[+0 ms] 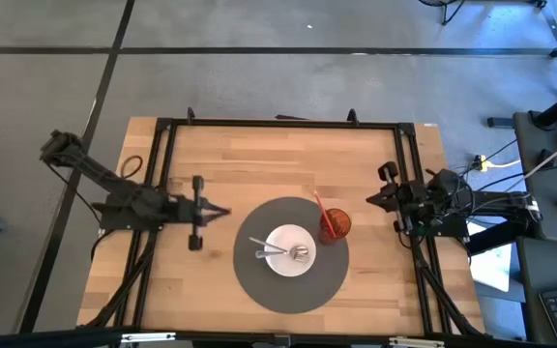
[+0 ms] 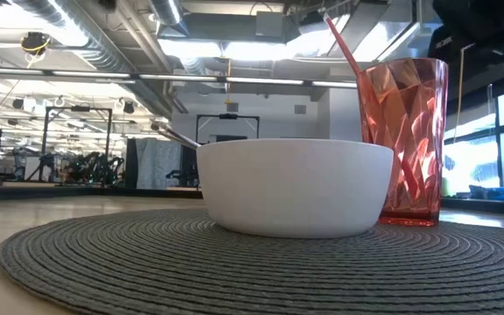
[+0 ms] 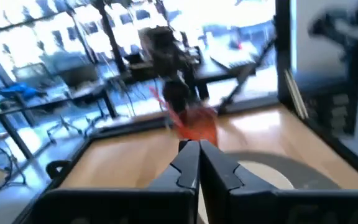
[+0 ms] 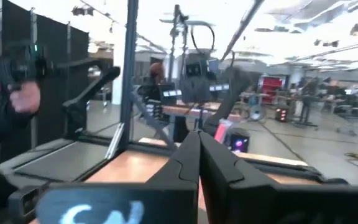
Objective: Pick & Place Utensil
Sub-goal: Return to Home Position
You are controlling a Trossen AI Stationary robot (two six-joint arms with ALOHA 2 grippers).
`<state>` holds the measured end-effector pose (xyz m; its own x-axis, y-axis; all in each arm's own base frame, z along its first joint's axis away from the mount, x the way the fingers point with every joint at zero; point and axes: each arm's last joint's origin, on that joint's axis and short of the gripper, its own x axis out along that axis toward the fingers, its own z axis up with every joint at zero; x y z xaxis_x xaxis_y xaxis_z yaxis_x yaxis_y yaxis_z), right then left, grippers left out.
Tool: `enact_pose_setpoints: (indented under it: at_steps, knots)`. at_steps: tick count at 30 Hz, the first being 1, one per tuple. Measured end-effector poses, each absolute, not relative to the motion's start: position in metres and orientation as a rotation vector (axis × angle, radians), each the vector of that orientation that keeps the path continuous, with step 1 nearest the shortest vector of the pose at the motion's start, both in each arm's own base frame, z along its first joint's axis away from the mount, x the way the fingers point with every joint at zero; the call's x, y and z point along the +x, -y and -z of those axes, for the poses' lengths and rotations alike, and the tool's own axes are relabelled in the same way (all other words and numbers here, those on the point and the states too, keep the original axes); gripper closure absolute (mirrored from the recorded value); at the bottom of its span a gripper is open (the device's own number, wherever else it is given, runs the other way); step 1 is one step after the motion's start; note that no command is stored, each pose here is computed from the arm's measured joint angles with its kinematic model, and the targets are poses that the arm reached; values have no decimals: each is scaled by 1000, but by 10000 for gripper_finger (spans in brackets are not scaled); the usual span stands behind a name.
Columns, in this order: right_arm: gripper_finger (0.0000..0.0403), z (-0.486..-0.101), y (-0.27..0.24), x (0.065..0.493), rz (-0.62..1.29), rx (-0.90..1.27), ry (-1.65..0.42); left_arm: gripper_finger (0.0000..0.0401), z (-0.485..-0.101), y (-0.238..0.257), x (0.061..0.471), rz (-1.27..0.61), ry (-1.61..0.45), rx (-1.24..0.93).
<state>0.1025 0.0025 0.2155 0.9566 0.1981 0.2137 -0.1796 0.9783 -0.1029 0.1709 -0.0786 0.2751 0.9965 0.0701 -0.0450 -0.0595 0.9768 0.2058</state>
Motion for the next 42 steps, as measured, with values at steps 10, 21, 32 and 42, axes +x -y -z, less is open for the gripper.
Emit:
enact_pose_setpoints:
  at_steps: [10,21,32,42]
  knots:
    - [401,-209,11,101,-78,-38,158,400,-235,47,116,-80,133,157]
    - [402,-181,18,95,-33,51,159,399,-204,47,103,-45,123,235]
    - [402,-182,18,95,-15,-30,166,399,-181,26,113,-43,120,272]
    - [402,-183,17,93,-37,-38,184,400,-192,6,108,-26,158,249]
